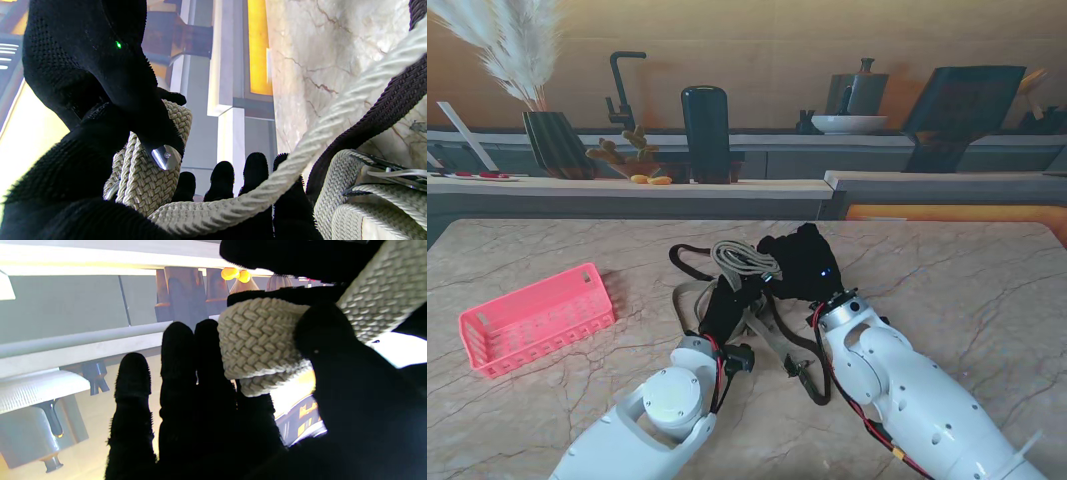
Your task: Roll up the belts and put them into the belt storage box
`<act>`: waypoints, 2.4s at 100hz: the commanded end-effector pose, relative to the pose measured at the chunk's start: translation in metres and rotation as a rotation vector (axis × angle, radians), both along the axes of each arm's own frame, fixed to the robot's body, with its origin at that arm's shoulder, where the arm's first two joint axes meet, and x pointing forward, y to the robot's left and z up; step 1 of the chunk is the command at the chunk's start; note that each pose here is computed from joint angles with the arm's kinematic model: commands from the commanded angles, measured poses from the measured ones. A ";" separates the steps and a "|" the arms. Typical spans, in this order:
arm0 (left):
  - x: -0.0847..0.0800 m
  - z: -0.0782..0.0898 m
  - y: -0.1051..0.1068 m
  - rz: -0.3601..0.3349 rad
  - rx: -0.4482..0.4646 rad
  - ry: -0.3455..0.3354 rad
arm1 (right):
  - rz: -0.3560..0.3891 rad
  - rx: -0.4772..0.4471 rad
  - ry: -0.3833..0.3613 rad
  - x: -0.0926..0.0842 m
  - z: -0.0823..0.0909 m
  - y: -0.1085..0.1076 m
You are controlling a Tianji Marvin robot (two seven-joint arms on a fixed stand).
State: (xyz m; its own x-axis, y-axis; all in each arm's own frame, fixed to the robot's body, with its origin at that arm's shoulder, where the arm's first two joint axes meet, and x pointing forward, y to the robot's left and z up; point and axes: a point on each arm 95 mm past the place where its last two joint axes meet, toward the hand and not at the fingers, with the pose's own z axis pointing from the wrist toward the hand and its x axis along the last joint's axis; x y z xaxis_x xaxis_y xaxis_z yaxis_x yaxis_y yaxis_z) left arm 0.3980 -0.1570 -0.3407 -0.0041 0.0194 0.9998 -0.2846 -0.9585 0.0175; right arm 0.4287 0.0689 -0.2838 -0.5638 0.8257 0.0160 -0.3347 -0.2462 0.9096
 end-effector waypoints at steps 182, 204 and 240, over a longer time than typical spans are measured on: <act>0.004 0.005 0.021 -0.564 0.111 0.241 | 0.191 -0.525 -0.012 -0.036 0.037 -0.058; 0.004 0.004 0.019 -0.591 0.117 0.254 | 0.241 -0.570 0.009 -0.027 0.039 -0.048; 0.005 0.003 0.018 -0.607 0.131 0.257 | 0.324 -0.626 0.075 -0.013 0.037 -0.034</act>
State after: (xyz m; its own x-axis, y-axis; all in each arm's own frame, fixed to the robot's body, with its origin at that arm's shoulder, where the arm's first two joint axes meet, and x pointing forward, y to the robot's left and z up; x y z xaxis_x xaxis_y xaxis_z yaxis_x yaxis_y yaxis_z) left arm 0.4046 -0.1367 -0.3379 0.2055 -0.1764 0.9626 -0.7676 -0.6392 0.0468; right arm 0.4142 0.0309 -0.2494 -0.7900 0.5029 -0.3507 -0.2627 0.2393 0.9347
